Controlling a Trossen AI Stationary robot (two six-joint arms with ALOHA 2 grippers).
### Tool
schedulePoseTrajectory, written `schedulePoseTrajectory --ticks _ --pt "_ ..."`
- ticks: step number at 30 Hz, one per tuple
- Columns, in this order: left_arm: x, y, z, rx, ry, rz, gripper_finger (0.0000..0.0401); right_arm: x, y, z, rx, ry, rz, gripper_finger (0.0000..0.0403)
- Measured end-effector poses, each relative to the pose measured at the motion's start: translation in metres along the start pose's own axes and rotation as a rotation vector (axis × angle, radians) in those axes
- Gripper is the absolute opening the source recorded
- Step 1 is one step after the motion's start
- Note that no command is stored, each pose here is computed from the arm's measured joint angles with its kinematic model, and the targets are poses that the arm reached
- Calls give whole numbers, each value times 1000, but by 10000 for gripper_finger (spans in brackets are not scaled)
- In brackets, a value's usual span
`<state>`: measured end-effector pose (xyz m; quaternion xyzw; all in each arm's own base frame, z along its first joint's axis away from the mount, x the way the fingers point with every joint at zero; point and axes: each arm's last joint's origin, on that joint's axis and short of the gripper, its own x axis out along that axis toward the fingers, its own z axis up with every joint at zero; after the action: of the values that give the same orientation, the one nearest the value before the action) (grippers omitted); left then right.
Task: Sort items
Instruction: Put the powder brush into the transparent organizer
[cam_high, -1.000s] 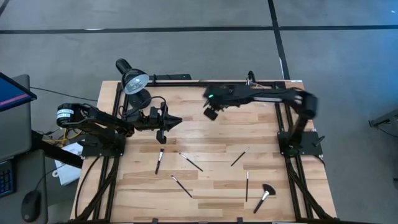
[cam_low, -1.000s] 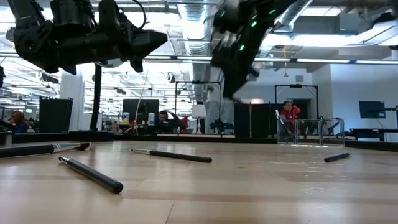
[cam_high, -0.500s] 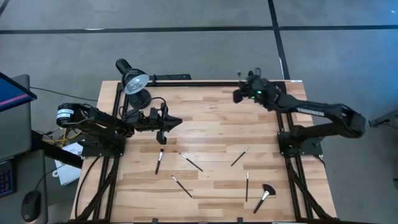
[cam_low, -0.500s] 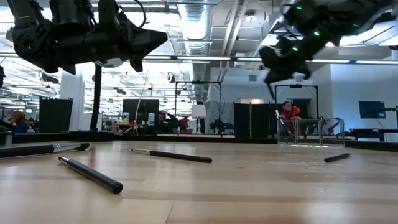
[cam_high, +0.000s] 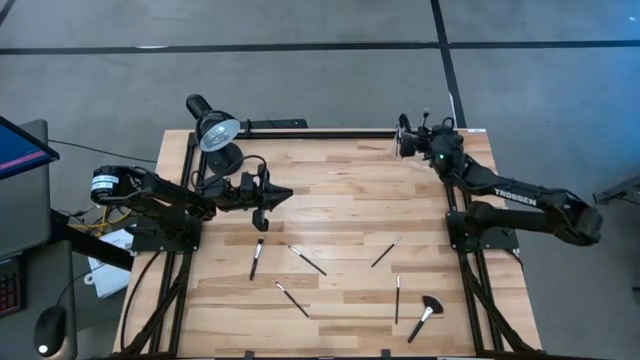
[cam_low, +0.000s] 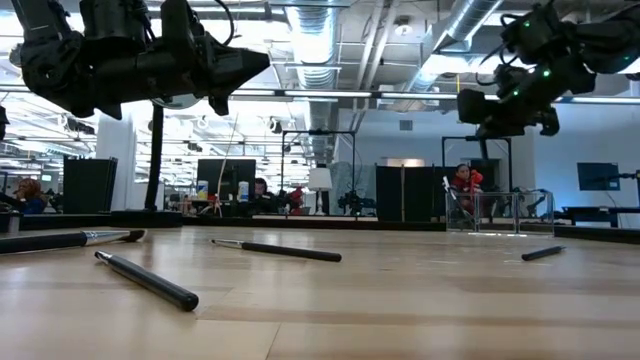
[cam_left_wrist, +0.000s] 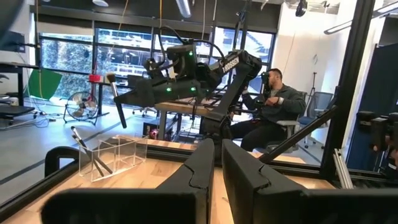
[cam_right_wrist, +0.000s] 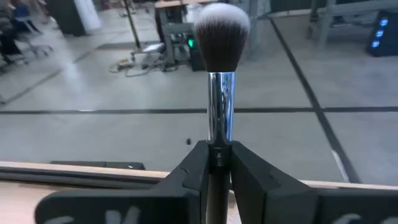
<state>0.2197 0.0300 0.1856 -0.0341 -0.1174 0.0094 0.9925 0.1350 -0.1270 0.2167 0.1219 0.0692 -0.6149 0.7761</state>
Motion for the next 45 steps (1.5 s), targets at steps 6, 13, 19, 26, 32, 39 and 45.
schedulePoseTrajectory --ticks 6,13,19,26,32,39,45 --pt "0 0 0 18 -2 2 30 10 3 -5 -6 -10 18 40" --pt "0 1 0 19 -6 17 30 26 11 -10 -9 -44 25 44" --pt "0 1 0 19 -6 17 30 41 11 -22 -31 1 11 40" --pt "0 1 0 19 -5 17 30 47 15 -25 -34 -17 17 45" --pt "0 1 0 19 -5 17 30 51 16 -29 -42 -11 15 40" --pt "0 1 0 18 -4 17 30 47 15 -23 -61 -34 9 44" --pt "0 -1 0 13 3 11 30 32 7 -20 -71 -5 -115 35"
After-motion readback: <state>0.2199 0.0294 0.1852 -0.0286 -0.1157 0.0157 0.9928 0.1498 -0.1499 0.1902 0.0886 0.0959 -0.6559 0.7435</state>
